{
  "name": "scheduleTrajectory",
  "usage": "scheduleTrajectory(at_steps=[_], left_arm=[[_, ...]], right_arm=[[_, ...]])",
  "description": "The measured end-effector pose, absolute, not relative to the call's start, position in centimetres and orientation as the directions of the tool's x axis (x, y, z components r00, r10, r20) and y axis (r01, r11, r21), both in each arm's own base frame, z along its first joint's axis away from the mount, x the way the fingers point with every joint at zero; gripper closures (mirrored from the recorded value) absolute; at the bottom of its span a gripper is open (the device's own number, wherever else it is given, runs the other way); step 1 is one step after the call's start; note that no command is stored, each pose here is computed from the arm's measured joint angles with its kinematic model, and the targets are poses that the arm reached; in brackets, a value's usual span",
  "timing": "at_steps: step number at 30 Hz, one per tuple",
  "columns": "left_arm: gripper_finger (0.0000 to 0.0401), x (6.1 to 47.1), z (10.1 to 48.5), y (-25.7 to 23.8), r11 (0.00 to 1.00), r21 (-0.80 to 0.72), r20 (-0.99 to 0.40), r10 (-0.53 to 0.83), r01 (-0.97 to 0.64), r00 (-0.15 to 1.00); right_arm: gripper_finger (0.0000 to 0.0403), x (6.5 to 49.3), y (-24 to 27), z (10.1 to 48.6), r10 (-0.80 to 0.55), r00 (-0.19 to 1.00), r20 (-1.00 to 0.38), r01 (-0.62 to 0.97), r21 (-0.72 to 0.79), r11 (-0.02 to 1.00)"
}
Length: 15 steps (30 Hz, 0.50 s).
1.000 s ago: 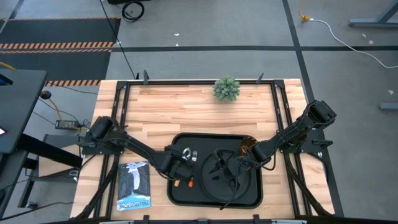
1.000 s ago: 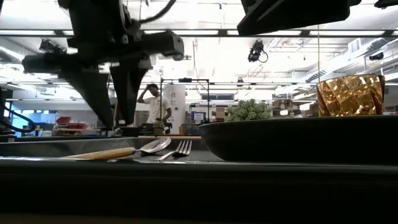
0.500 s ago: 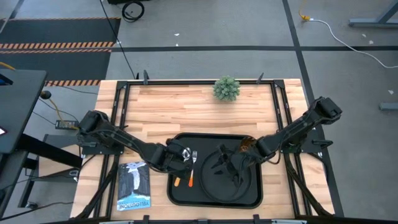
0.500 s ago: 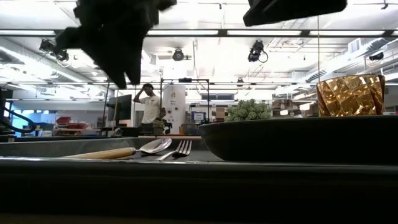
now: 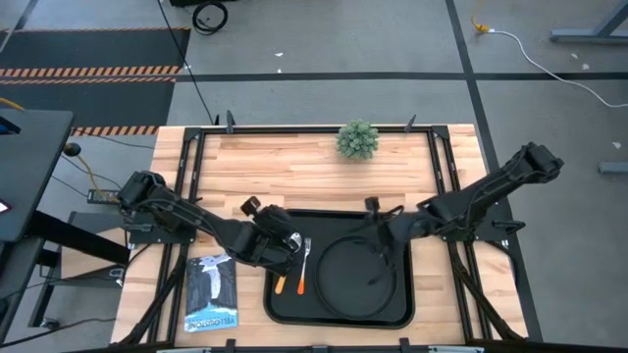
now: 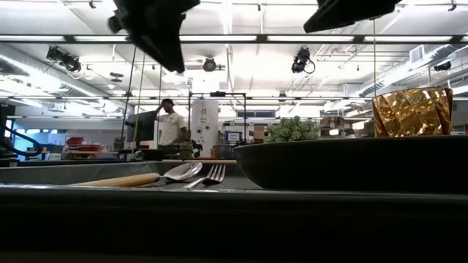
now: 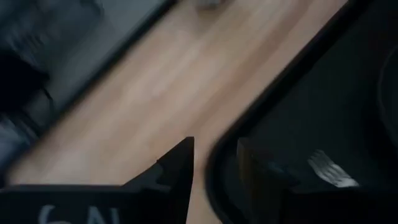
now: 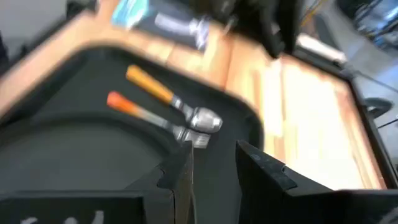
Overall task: Pick and place plate/cup/fork/spoon on tray
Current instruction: Return to Home Position
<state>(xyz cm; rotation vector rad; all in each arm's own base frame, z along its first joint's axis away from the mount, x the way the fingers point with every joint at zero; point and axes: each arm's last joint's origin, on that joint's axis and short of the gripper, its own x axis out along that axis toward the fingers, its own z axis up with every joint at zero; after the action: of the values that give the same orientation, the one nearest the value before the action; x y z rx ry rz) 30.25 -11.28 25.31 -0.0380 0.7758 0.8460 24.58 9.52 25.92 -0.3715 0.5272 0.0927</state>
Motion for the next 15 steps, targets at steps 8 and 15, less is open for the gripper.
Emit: scheduleTrajectory(at_steps=[8, 15], left_arm=[[0.0269, 31.4, 25.9, -11.5, 0.701, 0.506, -0.497, 0.713, -0.503, 0.495], [0.0281, 31.7, 26.5, -12.2, 0.732, 0.613, -0.514, 0.655, -0.296, 0.554]], right_arm=[[0.0275, 21.1, 8.0, 25.1, 0.021, 0.963, -0.268, -0.079, -0.207, 0.975], [0.0275, 18.5, 7.0, 24.8, 0.064, 0.991, -0.118, -0.085, -0.182, 0.980]])
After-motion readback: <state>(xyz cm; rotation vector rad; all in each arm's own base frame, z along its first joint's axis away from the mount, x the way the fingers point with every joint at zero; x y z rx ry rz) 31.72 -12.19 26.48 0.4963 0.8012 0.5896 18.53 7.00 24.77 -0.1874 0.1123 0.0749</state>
